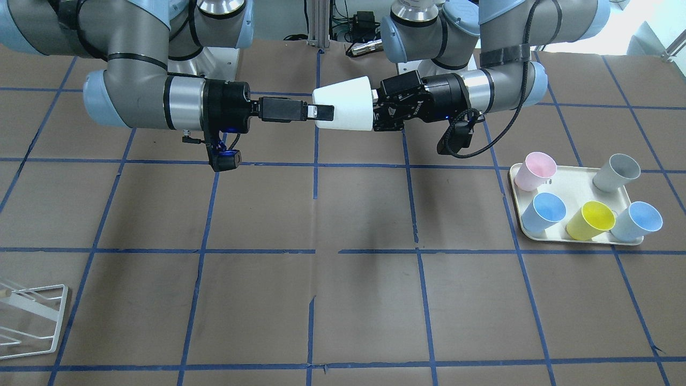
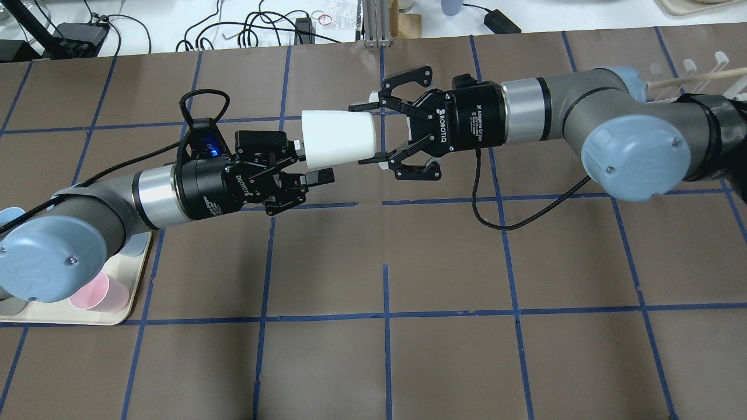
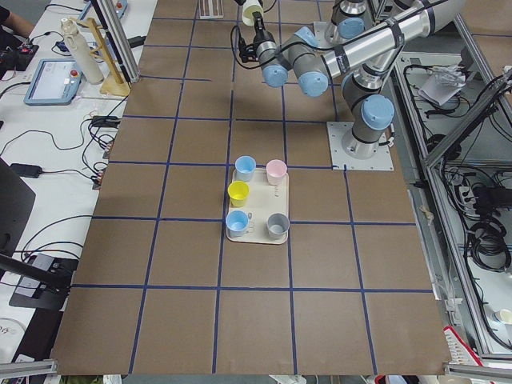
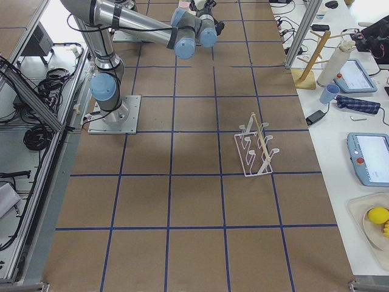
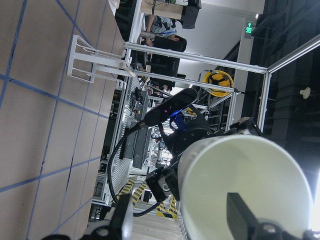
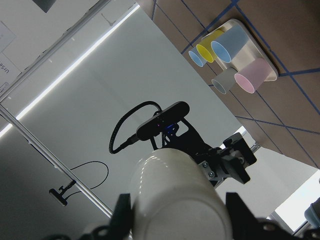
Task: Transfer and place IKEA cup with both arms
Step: 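Close the left gripper on the white cup's rim beside the right gripper, then open the right gripper and pull it back while the left gripper holds the cup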
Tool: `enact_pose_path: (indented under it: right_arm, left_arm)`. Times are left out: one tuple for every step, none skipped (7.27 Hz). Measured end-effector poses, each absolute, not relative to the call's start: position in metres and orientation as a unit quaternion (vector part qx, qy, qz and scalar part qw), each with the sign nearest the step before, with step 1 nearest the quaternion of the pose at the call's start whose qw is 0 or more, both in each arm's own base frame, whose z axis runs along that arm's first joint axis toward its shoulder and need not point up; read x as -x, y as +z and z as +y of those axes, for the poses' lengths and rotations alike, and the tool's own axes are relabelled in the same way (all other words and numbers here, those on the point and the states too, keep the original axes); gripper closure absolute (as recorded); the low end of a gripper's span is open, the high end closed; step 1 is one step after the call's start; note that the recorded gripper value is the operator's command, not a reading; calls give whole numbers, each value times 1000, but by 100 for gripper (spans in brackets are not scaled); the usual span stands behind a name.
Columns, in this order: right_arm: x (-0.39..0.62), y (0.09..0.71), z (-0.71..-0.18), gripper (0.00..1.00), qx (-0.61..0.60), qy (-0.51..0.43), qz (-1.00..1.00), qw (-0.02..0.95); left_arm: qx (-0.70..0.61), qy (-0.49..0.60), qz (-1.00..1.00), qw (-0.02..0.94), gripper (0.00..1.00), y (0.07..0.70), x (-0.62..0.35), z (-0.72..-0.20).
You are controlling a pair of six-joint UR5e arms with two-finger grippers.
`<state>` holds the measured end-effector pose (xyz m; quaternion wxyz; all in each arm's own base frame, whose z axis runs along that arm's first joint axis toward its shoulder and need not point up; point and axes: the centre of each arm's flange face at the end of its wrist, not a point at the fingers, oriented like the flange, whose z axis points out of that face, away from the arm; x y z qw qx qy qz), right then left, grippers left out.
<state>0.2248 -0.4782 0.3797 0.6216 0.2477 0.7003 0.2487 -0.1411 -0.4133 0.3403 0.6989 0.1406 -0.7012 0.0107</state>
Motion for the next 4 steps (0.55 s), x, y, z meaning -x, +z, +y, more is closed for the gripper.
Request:
enact_pose_path:
  right_arm:
    - [-225,380,-478,100,-248,249,700,621]
    - [-225,380,-478,100,-249,250,700,621]
    - [-225,380,-478,98,-249,250,700,621]
    - [-225,380,-478,36,-250,250,700,621]
  left_arm:
    - [-141,12,-701,699,100,340,140,-414]
    - [-142,11,-701,699,100,339,140,-414]
    - [-143,10,-700,699,100,339,140,-415]
    - [-144,9,-700,699,100,339,140,-415]
